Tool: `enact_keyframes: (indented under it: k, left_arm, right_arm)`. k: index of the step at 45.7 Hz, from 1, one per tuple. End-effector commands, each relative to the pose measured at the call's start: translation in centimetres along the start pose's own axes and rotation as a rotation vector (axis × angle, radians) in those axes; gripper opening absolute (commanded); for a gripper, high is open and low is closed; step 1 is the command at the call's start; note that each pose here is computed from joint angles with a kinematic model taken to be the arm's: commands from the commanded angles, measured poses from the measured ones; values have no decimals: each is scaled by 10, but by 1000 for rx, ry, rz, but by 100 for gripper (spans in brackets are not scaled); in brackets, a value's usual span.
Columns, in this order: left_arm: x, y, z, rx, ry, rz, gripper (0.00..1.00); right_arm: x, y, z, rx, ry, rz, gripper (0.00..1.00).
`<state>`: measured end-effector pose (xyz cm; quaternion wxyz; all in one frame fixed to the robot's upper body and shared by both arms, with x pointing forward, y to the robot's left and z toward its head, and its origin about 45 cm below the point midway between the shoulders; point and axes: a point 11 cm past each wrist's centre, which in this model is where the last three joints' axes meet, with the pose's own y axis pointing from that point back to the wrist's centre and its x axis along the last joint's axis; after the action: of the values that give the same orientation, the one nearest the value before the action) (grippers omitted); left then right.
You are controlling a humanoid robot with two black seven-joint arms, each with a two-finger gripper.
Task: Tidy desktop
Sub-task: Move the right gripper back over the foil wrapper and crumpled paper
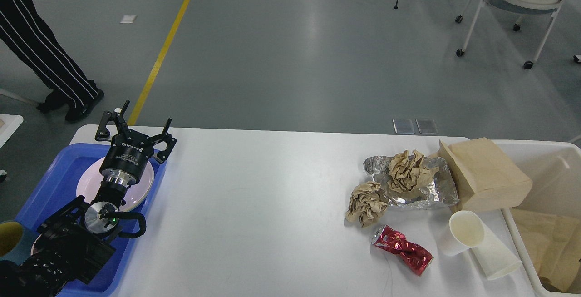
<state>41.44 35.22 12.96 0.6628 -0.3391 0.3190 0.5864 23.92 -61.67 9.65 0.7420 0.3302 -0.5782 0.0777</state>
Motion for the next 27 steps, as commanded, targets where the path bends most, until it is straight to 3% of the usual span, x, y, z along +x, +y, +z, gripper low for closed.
enact_keyframes:
  k: [1, 15, 21, 27]
  left_arm:
    - [0, 0, 0, 0, 0, 0, 100]
    - [0, 0, 0, 2, 0, 0, 99]
    - [0, 0, 0, 0, 1, 0, 99]
    - [0, 0, 0, 2, 0, 0, 99]
  right_arm:
    - [8, -2, -4, 8, -8, 14, 100]
    - [120, 12, -105, 126, -299, 46, 100]
    - [143, 48, -151, 221, -321, -47, 100]
    - [158, 105, -208, 401, -250, -186, 100]
